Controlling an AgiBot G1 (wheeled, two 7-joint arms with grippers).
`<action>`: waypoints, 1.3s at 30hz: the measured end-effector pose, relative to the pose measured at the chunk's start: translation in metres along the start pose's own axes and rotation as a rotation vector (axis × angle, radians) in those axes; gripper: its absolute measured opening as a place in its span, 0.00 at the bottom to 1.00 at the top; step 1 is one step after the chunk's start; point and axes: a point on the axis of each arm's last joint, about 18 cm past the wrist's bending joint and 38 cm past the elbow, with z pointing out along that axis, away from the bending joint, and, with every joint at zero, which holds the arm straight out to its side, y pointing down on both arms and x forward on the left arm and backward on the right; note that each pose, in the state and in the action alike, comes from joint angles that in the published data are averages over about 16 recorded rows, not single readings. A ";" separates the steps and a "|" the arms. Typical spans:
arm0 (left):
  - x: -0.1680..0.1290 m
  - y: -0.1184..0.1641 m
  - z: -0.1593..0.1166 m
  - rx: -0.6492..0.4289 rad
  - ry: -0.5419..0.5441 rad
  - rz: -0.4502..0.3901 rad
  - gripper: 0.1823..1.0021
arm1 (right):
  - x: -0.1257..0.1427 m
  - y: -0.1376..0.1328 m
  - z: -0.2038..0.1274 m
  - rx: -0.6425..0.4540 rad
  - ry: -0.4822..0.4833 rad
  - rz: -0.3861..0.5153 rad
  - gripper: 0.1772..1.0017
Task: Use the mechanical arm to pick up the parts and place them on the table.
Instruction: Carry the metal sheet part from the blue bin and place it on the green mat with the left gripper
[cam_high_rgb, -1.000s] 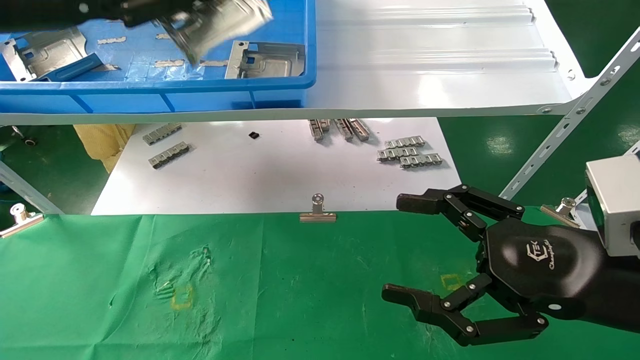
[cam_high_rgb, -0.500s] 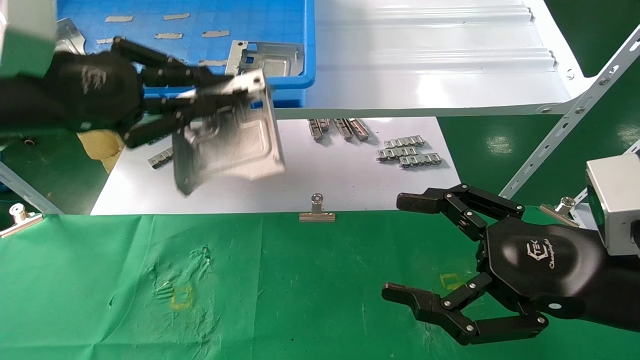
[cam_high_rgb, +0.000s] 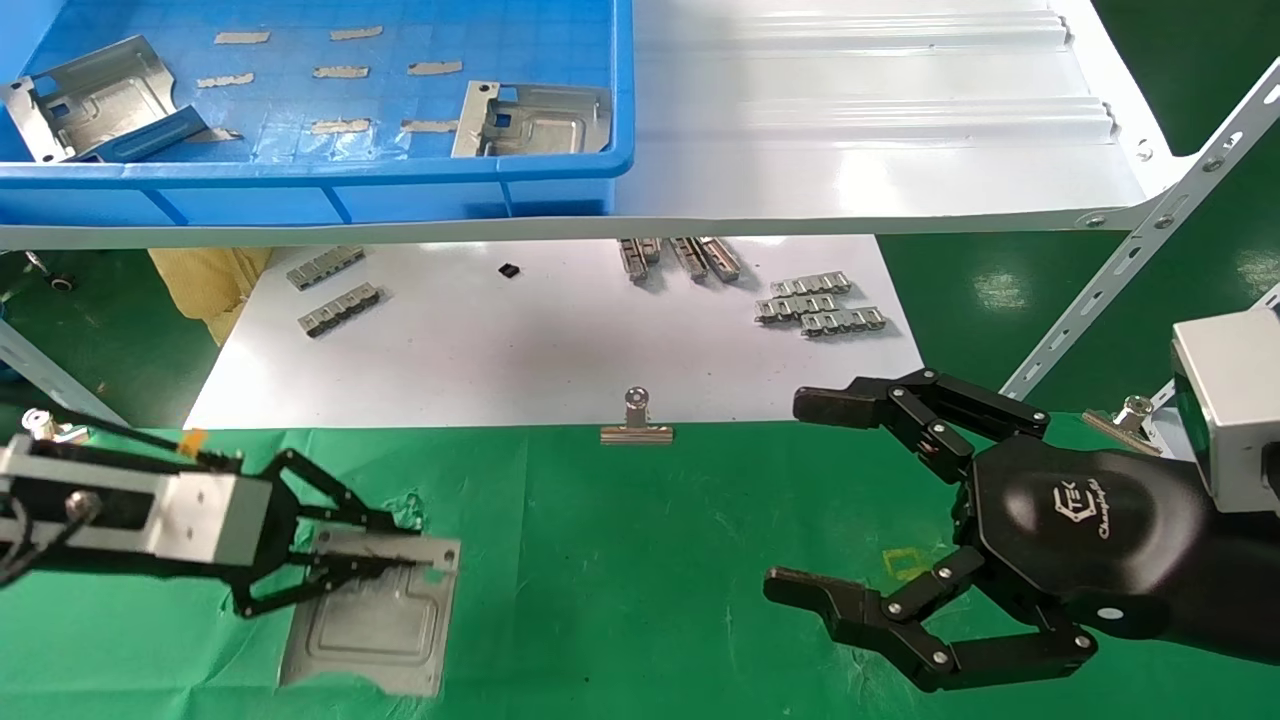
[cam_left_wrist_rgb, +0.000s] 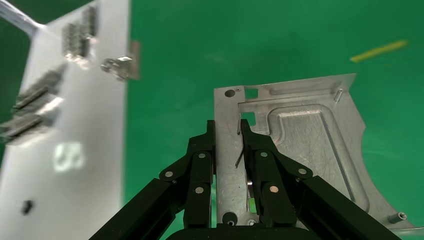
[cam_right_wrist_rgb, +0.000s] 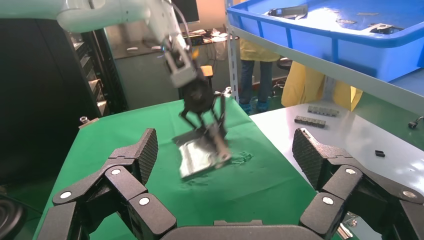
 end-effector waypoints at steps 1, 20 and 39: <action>0.003 0.005 0.002 -0.010 0.007 0.007 0.11 | 0.000 0.000 0.000 0.000 0.000 0.000 1.00; 0.015 0.048 0.014 -0.108 0.010 0.046 0.11 | 0.000 0.000 0.000 0.000 0.000 0.000 1.00; 0.009 0.037 0.007 0.008 -0.081 -0.141 0.30 | 0.000 0.000 0.000 0.000 0.000 0.000 1.00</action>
